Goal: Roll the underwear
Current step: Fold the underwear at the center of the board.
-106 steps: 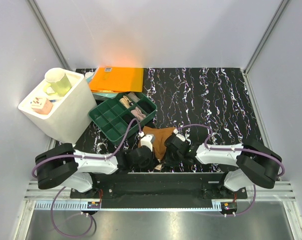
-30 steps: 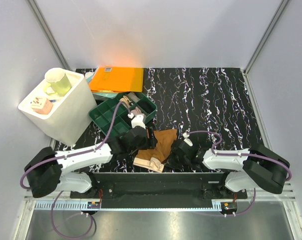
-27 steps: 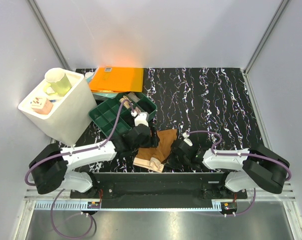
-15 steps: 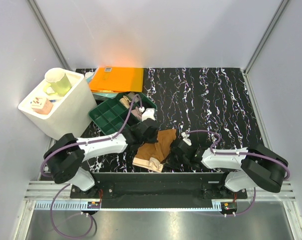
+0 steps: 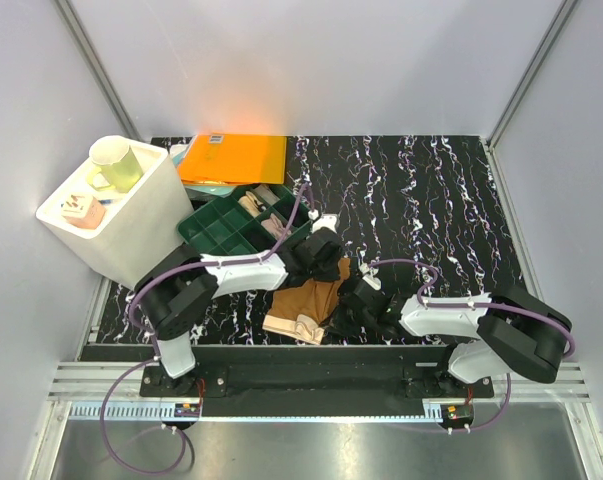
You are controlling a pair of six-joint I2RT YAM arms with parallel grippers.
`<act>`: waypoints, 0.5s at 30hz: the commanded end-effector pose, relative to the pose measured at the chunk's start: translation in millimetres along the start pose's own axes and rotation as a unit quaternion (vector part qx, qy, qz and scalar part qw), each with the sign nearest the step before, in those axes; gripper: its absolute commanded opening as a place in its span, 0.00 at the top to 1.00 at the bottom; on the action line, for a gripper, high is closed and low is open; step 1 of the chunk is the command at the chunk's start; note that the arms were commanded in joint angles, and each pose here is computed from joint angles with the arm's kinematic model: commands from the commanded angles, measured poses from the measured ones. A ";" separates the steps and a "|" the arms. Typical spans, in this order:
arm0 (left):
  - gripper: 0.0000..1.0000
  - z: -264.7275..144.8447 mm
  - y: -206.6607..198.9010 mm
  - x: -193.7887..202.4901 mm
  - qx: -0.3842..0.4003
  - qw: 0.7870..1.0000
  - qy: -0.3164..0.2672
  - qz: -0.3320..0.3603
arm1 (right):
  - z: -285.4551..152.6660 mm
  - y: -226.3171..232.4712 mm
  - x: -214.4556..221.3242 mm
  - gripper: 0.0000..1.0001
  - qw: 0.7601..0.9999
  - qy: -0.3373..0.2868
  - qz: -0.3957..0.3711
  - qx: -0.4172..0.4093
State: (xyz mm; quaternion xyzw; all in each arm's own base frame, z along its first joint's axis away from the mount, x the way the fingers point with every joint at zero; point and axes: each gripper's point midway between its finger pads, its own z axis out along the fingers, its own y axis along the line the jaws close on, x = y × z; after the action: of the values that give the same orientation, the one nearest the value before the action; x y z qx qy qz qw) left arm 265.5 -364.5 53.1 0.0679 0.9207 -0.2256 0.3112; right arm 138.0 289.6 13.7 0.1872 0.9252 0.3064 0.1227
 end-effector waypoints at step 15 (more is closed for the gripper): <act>1.00 17.8 -49.3 -3.2 0.027 0.998 -0.011 0.055 | 4.4 -59.0 3.7 1.00 0.994 0.002 -0.032 0.104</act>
State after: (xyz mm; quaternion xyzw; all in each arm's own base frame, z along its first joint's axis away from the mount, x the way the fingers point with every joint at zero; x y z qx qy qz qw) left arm 251.0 -411.3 51.2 0.1291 0.9128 -0.2448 0.3004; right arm 138.6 291.3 13.4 0.1902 0.9251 0.3065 0.1185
